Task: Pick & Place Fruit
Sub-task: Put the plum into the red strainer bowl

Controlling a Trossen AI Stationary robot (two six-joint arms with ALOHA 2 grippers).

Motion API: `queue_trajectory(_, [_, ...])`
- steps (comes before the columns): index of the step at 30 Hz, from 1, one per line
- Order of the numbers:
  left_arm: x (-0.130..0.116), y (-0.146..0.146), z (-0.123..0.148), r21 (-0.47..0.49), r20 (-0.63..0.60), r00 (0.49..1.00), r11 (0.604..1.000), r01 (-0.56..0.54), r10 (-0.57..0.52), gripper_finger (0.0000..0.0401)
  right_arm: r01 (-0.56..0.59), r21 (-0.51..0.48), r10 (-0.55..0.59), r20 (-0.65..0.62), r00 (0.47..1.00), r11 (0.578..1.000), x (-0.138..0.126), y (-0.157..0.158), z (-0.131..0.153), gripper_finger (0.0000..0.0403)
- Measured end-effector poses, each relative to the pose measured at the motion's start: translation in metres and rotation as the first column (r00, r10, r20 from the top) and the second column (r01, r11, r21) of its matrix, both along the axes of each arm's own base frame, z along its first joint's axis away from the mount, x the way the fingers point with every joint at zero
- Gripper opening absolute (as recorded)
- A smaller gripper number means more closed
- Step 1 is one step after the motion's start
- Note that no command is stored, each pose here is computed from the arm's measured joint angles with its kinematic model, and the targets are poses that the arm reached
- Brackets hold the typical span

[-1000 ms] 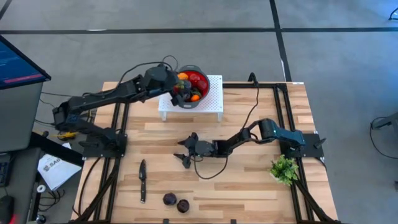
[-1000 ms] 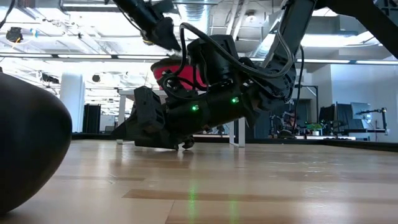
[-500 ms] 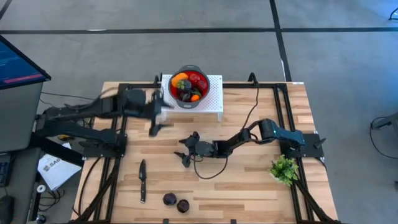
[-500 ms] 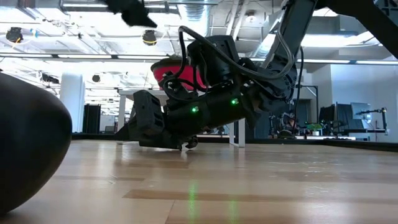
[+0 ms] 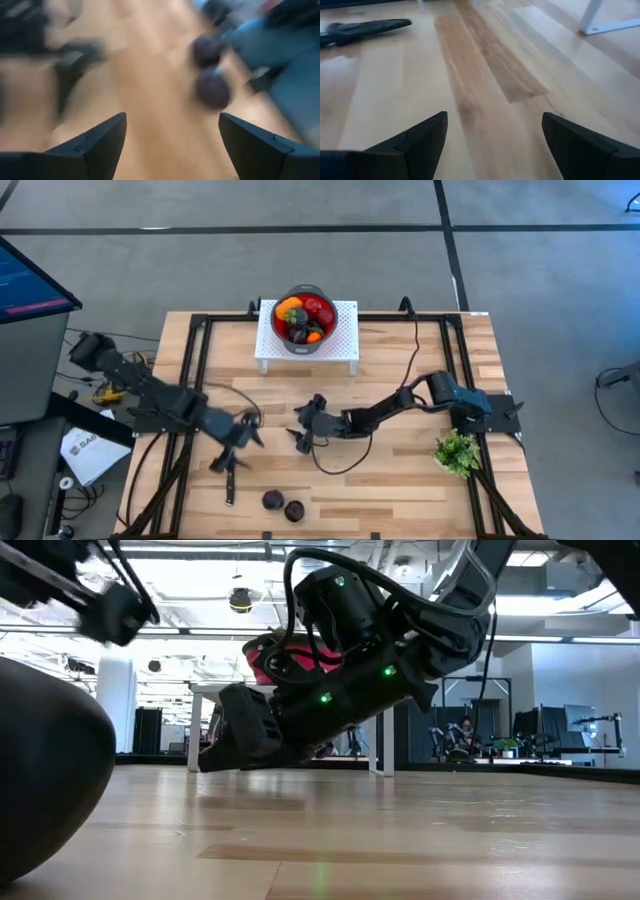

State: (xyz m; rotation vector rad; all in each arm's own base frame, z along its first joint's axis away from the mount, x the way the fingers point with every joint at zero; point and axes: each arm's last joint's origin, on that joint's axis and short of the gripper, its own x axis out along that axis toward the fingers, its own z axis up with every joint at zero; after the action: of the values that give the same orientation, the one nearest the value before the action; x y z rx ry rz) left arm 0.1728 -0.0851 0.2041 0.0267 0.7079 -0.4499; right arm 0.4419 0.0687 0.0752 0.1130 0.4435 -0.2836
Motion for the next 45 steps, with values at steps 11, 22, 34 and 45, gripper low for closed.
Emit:
queue_trajectory(11, [0.015, -0.062, -0.038, -0.107, 0.186, 0.977, 0.986, 0.127, -0.106, 0.0309, 0.05, -0.021, -0.05, 0.008, 0.999, 0.999, 0.0, -0.001, 0.0, 0.0317])
queue_trajectory(22, [0.027, -0.096, -0.074, -0.097, 0.106, 0.994, 0.995, 0.027, -0.017, 0.0308, 0.065, 0.007, -0.066, 0.018, 0.998, 0.998, -0.001, 0.003, 0.0, 0.0317])
queue_trajectory(34, [0.027, -0.112, -0.091, -0.071, 0.07, 0.993, 0.994, -0.086, 0.091, 0.0287, 0.043, 0.044, -0.045, 0.03, 0.999, 0.998, -0.005, 0.024, 0.0, 0.0317])
queue_trajectory(45, [0.03, -0.108, -0.085, -0.152, 0.042, 0.982, 0.973, -0.176, 0.184, 0.0165, 0.046, 0.056, -0.048, 0.033, 0.998, 0.997, -0.005, 0.025, 0.0, 0.0317])
